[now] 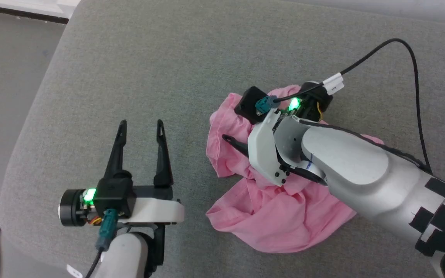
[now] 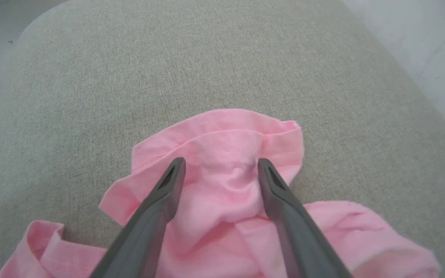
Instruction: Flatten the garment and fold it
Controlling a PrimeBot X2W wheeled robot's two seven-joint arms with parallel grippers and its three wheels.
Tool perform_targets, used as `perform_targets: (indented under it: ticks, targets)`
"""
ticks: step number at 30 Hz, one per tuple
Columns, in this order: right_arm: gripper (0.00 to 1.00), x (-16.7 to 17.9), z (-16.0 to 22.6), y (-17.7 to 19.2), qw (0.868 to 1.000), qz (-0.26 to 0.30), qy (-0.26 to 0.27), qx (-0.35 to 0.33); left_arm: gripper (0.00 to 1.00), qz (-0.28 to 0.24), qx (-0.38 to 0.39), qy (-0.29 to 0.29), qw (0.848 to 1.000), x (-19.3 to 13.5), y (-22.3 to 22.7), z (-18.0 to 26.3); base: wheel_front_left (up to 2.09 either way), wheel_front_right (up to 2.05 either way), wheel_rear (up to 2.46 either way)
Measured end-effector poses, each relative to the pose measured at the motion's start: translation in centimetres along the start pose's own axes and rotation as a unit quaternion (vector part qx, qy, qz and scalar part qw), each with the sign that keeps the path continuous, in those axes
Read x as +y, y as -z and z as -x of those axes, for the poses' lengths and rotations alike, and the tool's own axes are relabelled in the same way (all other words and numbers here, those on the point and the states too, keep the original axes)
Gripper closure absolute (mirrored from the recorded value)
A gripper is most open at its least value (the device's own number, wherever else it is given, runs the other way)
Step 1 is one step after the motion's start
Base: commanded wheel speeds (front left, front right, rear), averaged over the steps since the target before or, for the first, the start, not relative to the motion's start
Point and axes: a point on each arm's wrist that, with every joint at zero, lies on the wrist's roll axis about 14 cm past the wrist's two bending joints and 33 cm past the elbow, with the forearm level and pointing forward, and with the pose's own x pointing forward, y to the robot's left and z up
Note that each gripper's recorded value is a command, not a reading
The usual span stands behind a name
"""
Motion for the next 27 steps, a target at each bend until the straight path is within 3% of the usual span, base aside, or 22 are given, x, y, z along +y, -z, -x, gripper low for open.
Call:
perform_targets:
  ticks: [3,8,12,19,27]
  targets:
    - [0.0,-0.7,0.8,-2.0,0.998,0.026,0.009,-0.048,0.0,-0.001,0.003,-0.005,1.0,0.3,0.2,0.0,0.0,0.0,0.0]
    - [0.0,-5.1,5.2,-5.8,0.991,0.068,0.061,-0.101,0.0,-0.007,0.002,-0.003,1.0,0.4,0.2,0.5,0.0,0.0,0.0]
    - [0.0,-7.4,9.7,-3.6,0.992,0.075,0.102,-0.015,0.0,-0.004,-0.016,0.011,1.0,-0.3,-1.0,0.7,0.0,0.0,0.0]
    - [0.0,-9.3,15.8,1.7,0.98,0.016,0.146,0.131,0.0,-0.006,-0.047,0.03,0.998,-1.3,-2.9,0.9,0.0,0.0,0.0]
    - [0.0,-9.3,14.6,9.0,0.963,-0.077,0.138,0.218,0.0,-0.011,-0.038,0.033,0.999,-1.4,-2.3,0.7,0.0,0.0,0.0]
